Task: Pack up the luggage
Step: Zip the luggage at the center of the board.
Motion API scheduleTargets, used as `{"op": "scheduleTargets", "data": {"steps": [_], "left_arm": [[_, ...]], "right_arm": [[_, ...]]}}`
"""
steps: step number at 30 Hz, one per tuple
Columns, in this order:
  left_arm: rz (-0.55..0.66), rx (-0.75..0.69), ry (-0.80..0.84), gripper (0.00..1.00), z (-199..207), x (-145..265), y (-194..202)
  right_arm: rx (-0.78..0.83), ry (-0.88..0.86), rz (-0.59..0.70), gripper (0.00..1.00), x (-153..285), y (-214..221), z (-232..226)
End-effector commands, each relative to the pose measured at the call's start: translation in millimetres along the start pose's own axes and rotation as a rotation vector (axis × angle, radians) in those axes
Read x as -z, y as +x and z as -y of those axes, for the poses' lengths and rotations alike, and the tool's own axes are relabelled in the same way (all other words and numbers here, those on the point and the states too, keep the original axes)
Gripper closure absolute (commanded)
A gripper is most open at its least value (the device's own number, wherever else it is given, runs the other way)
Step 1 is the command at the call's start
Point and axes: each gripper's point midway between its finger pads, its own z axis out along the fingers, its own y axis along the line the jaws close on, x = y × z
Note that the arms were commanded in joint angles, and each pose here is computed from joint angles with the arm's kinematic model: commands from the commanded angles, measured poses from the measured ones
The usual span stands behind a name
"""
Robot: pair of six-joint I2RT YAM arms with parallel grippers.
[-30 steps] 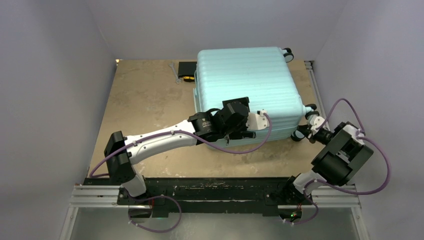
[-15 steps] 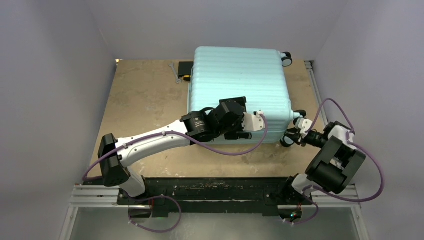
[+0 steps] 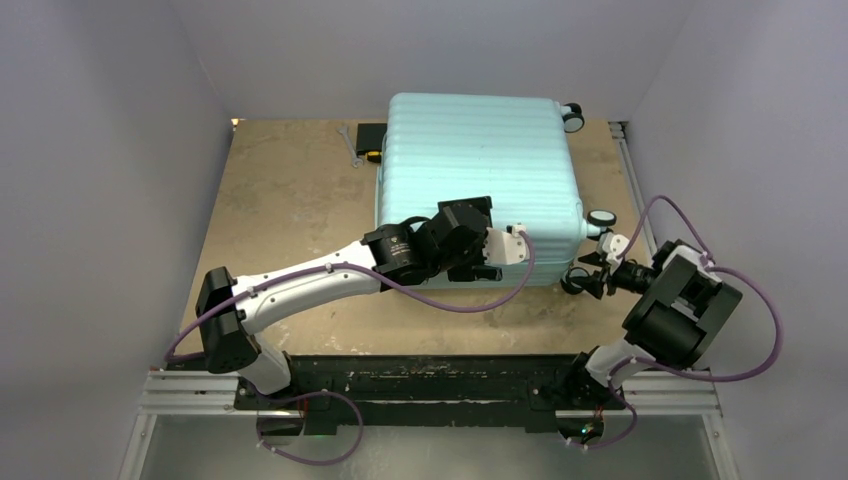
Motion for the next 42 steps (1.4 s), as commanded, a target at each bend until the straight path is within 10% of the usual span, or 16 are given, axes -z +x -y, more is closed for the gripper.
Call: {"op": "scheduleTargets", "data": {"steps": [1,14,28,42], "left_arm": [[0.039,0.007,-0.028,0.01,-10,10,-10],[-0.037,0.087,-0.156,0.01,-17,-24,-1],[-0.052,0.101,-0.160,0.01,-15,-26,4],[-0.062,0.092,-0.126,0.01,0,-36,14]], "right_arm": [[0.240,0.054,0.031,0.45,5,-24,9],[0.315,0.113,0.105,0.42,-3,-44,-19],[0.396,0.197,0.104,0.99,5,-65,-13],[0.269,0.341,0.006,1.00,23,-43,29]]}}
